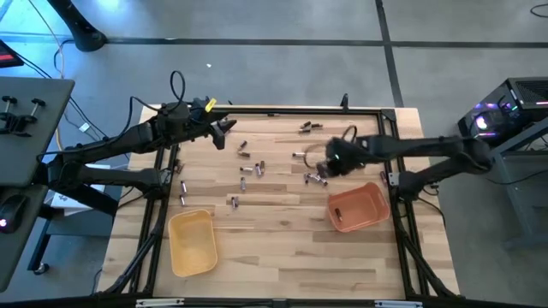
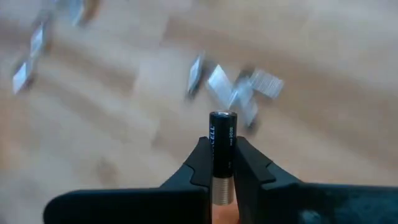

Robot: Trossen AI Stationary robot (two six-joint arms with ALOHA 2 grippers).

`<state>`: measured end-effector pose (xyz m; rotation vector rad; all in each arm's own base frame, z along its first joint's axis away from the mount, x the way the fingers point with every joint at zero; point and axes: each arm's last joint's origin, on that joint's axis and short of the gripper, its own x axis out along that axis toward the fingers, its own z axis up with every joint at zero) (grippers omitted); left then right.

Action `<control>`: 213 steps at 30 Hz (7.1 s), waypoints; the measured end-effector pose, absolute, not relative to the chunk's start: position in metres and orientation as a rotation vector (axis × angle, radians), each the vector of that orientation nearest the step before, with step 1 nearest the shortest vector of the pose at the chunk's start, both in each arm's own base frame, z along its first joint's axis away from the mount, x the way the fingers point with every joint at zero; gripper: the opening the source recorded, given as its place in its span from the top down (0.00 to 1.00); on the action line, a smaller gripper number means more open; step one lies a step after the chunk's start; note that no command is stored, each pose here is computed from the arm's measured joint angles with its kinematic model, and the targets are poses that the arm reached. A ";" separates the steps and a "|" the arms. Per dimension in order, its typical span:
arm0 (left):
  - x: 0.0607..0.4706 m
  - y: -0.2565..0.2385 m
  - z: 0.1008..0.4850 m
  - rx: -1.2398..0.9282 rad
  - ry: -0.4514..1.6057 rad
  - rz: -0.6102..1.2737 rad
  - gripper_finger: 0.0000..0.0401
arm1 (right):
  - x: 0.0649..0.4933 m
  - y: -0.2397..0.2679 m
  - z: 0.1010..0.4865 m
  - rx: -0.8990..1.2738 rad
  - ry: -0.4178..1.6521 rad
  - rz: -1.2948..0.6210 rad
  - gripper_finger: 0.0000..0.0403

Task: Sort batteries
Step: Put the black battery into the orange bin

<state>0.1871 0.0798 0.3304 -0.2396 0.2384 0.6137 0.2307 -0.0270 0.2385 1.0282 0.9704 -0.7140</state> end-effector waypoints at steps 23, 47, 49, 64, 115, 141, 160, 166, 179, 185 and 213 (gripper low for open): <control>0.187 0.080 0.330 -0.304 0.219 0.633 0.50 | 0.194 0.040 0.229 1.110 1.233 -0.804 0.47; 0.188 0.080 0.330 -0.634 0.110 0.652 0.50 | 0.272 -0.287 0.181 1.082 0.787 -1.101 0.45; 0.188 0.079 0.330 -0.642 0.115 0.633 0.50 | 0.278 -0.296 0.178 1.088 0.842 -1.118 0.45; 0.188 0.078 0.330 -0.618 0.141 0.601 0.50 | 0.300 -0.296 0.177 0.866 1.106 -0.999 0.45; 0.188 0.076 0.326 -0.588 0.204 0.539 0.50 | 0.290 -0.201 0.271 0.515 1.352 -0.430 0.96; 0.192 0.078 0.340 -0.374 0.108 0.495 0.50 | 0.174 0.043 0.216 1.026 1.465 -0.475 0.69; 0.192 0.078 0.340 -0.410 0.099 0.500 0.50 | 0.275 -0.117 0.269 0.610 0.938 -0.605 0.44; 0.192 0.078 0.340 -0.410 0.102 0.500 0.50 | 0.309 -0.195 0.239 0.337 1.135 -0.493 0.44; 0.192 0.078 0.340 -0.434 0.097 0.501 0.50 | 0.326 -0.252 0.176 0.028 1.347 -0.139 0.44; 0.192 0.078 0.339 -0.461 0.100 0.505 0.50 | 0.329 -0.253 0.154 0.022 1.400 -0.087 0.44; 0.192 0.079 0.347 -0.395 0.030 0.490 0.50 | 0.315 -0.222 0.203 0.232 1.406 -0.100 0.96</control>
